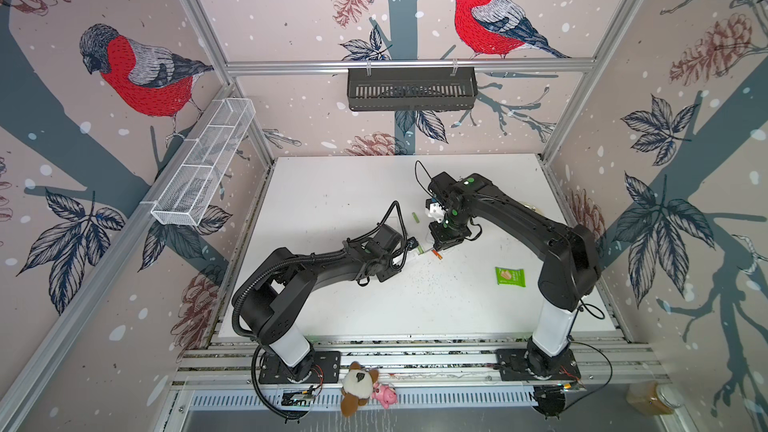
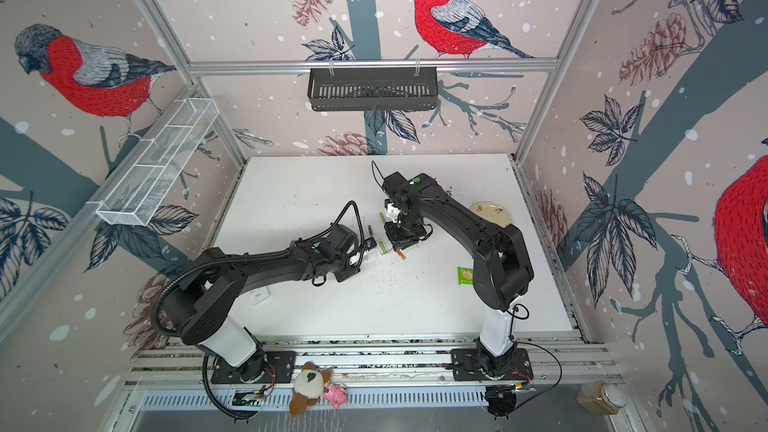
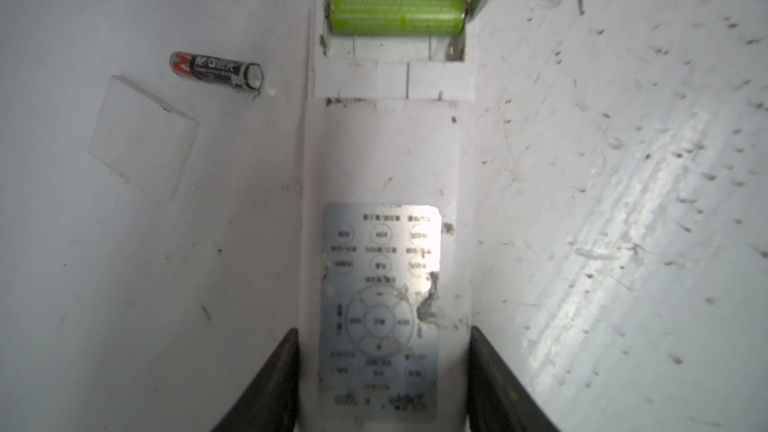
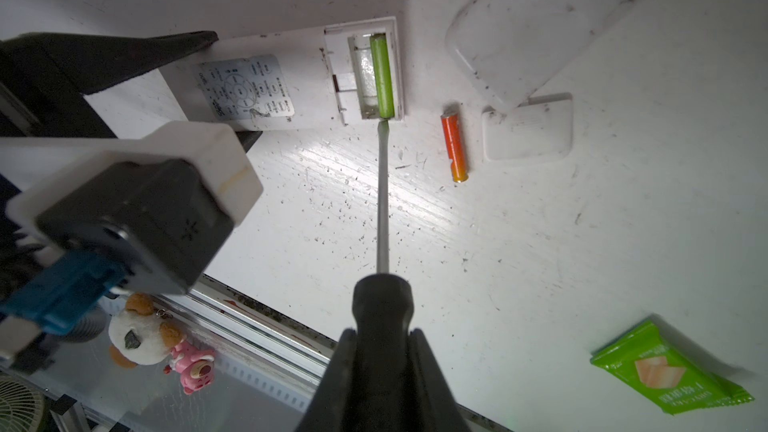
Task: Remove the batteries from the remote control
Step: 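Insert the screwdriver tip beside the green battery with the right gripper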
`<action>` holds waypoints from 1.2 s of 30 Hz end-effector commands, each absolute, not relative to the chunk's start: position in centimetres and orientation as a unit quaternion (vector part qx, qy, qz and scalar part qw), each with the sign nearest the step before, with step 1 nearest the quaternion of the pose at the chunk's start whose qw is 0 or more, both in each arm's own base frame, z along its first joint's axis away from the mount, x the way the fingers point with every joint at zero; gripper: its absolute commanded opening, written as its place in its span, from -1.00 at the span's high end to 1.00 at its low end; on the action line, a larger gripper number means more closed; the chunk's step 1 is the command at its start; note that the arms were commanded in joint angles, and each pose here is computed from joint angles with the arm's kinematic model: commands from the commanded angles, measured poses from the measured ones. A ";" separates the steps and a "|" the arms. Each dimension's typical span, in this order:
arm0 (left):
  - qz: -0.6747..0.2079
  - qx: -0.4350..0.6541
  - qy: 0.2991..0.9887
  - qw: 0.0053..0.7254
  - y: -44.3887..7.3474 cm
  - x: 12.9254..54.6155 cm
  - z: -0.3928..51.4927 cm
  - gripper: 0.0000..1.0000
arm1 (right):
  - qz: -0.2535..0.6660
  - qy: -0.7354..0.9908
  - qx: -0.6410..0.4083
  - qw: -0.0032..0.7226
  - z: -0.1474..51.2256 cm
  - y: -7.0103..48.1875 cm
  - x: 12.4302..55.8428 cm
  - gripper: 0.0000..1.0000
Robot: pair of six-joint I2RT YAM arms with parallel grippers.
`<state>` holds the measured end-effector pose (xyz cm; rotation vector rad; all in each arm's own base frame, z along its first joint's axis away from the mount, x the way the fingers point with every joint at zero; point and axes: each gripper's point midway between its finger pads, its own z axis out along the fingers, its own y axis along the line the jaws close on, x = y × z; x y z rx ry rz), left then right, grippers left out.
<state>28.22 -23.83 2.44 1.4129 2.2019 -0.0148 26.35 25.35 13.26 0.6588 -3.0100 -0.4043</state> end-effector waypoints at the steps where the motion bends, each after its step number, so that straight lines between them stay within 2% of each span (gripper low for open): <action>1: 0.011 0.536 0.814 0.221 -22.4 27.1 1.3 0.71 | -0.119 -0.968 0.222 0.020 13.0 25.0 26.3 0.99; 9: 0.008 0.538 0.813 0.223 -22.6 27.0 1.4 0.72 | -0.116 -0.968 0.220 0.015 12.7 25.1 26.7 0.99; 18: 0.011 0.537 0.814 0.220 -22.5 27.0 1.2 0.75 | -0.135 -0.966 0.220 0.003 14.5 25.6 26.9 0.99; 36: 0.013 0.537 0.814 0.222 -22.5 27.1 1.3 0.75 | -0.124 -0.967 0.221 0.018 12.7 25.4 26.8 0.99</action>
